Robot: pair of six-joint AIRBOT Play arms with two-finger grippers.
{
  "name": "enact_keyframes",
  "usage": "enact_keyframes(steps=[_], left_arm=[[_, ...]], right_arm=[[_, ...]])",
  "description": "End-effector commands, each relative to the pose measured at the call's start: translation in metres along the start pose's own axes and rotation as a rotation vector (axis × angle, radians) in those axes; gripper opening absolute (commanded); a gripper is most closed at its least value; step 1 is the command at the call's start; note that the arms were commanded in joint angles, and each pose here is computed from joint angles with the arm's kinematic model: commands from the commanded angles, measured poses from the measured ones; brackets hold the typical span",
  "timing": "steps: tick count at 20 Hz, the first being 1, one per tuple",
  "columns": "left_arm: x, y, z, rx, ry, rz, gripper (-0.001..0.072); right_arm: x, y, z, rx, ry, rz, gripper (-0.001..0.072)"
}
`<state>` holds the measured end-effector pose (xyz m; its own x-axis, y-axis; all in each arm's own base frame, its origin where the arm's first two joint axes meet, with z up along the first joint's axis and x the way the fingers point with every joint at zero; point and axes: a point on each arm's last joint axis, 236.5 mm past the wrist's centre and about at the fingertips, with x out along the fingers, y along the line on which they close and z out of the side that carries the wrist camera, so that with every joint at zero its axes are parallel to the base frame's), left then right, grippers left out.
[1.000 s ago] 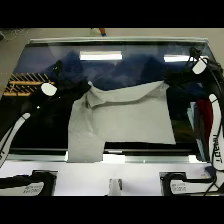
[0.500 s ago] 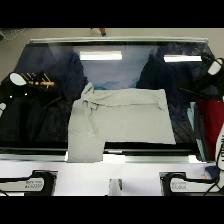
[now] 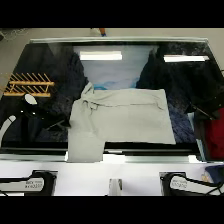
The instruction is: Fold the shirts.
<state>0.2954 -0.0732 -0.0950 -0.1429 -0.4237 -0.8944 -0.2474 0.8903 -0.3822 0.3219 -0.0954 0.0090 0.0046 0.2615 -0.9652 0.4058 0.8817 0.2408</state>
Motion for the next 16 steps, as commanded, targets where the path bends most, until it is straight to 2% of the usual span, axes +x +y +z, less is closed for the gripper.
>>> enact_keyframes(steps=[1,4,6,7,9,10,12,13,16], left_arm=[[0.016,-0.016,0.012,0.003,-0.06,-0.035,0.0602],[0.022,-0.025,0.021,0.004,-0.098,-0.044,0.0602],[0.025,-0.028,0.028,-0.002,-0.127,-0.04,0.0588],[0.026,-0.031,0.032,0.0,-0.145,-0.038,0.0485],[0.027,-0.036,0.036,0.016,-0.167,-0.035,0.0404],[0.028,-0.037,0.036,0.022,-0.169,-0.034,0.0246],[0.028,-0.037,0.034,0.035,-0.163,-0.034,0.008],[0.027,-0.038,0.033,0.062,-0.159,-0.033,0.0035],[0.021,-0.041,0.031,0.1,-0.169,-0.034,0.0035]], right_arm=[[0.014,-0.003,-0.019,0.004,0.066,0.019,0.0487],[0.023,-0.011,-0.027,0.003,0.098,-0.004,0.0499],[0.031,-0.017,-0.033,0.01,0.119,-0.023,0.0591],[0.037,-0.018,-0.036,0.015,0.128,-0.022,0.0626],[0.048,-0.023,-0.045,0.021,0.158,-0.031,0.0626],[0.053,-0.026,-0.05,0.019,0.176,-0.041,0.0626],[0.066,-0.035,-0.059,0.019,0.202,-0.063,0.0625],[0.073,-0.039,-0.064,0.009,0.214,-0.071,0.0624],[0.094,-0.041,-0.076,0.002,0.234,-0.061,0.0599]])
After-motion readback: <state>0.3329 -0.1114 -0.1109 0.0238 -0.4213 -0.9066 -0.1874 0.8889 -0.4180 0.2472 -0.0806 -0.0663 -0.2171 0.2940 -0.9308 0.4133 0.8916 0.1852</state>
